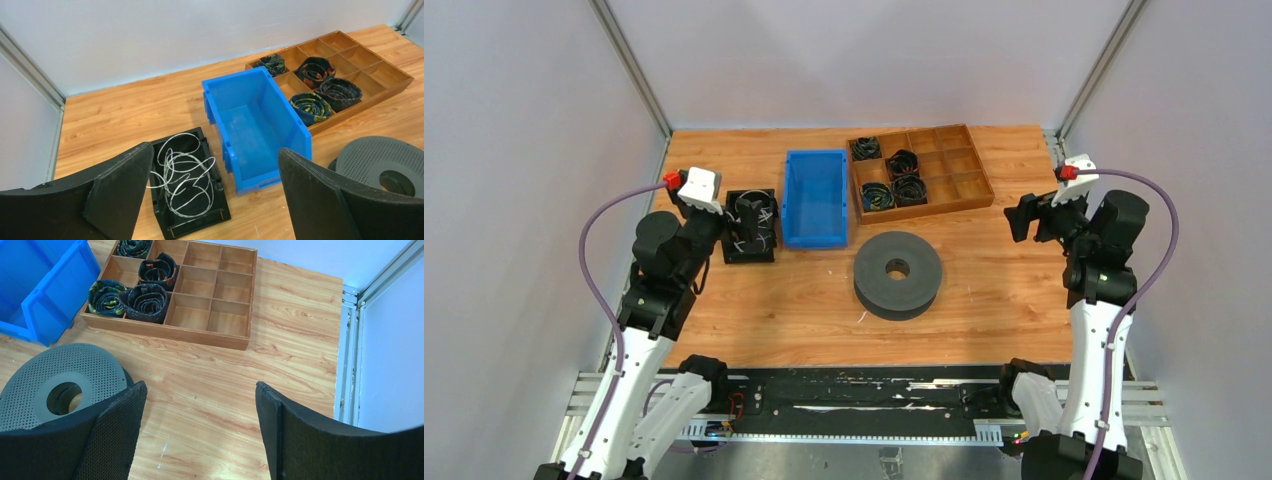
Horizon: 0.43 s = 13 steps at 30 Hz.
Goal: Wrap the cables
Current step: Reset both arms
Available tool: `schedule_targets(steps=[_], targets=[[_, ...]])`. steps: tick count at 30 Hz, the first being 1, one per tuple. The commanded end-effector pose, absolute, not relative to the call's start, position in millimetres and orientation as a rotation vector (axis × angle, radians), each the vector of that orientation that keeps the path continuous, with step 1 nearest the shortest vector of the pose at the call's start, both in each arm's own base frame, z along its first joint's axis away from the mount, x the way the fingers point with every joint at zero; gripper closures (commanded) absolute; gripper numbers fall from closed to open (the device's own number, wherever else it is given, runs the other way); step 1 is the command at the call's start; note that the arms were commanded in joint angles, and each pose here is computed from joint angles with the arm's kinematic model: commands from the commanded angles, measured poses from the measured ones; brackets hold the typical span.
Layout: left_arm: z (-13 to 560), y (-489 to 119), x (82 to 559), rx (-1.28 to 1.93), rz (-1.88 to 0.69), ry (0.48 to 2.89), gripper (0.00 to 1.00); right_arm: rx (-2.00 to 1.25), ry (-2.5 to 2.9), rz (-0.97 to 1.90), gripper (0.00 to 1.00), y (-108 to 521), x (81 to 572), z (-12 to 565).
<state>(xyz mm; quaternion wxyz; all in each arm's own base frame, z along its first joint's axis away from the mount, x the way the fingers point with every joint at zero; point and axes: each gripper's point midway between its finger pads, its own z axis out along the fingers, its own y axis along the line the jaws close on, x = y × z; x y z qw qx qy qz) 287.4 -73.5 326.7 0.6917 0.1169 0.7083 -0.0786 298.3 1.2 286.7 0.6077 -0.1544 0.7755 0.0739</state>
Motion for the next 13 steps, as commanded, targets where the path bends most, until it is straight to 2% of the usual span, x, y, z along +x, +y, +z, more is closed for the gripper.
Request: schedule_targets(steps=[1,13], targets=[[336.9,-75.0,282.0,0.293,-0.179,1.561,0.00,-0.383,1.785,0.179,0.21,4.4,293.8,286.8],[336.1,-71.3,282.0,0.284,-0.159,1.563,0.00,-0.395,1.783,0.176,0.21,5.3,292.0,287.1]])
